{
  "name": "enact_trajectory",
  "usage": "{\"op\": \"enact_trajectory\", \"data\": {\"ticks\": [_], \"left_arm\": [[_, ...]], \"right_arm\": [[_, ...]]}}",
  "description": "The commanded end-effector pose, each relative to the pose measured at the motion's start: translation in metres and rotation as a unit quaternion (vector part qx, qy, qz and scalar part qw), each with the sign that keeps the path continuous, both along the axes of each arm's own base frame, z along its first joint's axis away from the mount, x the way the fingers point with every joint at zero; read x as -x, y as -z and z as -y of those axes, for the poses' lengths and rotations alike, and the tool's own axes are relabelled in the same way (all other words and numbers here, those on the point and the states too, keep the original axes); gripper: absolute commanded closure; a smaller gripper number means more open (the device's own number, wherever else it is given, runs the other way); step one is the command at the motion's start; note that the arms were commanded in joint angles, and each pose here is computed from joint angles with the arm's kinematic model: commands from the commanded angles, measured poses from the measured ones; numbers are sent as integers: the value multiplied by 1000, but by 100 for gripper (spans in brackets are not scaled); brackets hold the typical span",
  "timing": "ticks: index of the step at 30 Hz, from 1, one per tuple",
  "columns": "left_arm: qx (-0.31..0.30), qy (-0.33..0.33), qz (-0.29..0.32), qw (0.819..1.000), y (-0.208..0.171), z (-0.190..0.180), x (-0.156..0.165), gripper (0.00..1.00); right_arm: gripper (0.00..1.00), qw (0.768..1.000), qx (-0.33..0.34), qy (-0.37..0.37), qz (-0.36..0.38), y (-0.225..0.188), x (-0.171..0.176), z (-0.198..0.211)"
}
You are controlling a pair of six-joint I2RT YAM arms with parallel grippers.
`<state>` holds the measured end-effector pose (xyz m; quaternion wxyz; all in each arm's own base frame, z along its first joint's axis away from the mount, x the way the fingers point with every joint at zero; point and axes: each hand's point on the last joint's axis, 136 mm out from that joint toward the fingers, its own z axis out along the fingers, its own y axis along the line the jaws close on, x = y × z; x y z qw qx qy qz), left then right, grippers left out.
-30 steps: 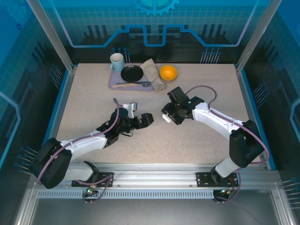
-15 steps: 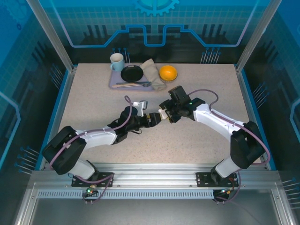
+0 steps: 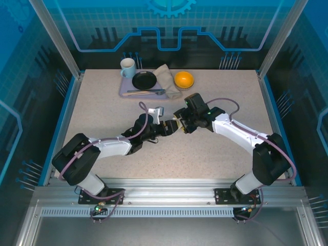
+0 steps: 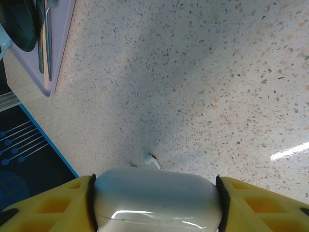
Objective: Insert wireless bluetooth earbuds into charging case
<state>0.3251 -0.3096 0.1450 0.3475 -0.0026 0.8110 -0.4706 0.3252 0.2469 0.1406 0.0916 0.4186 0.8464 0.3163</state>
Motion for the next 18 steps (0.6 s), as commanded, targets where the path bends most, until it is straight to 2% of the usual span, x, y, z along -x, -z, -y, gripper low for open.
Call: {"op": "enact_trajectory", "data": {"ticks": [1, 18], "left_arm": [[21, -4, 19, 1000, -15, 9, -9, 44], [24, 0, 16, 1000, -13, 15, -14, 57]], "right_arm": [[58, 1000, -19, 11, 8, -9, -3, 3], [58, 1000, -21, 11, 9, -8, -1, 4]]}}
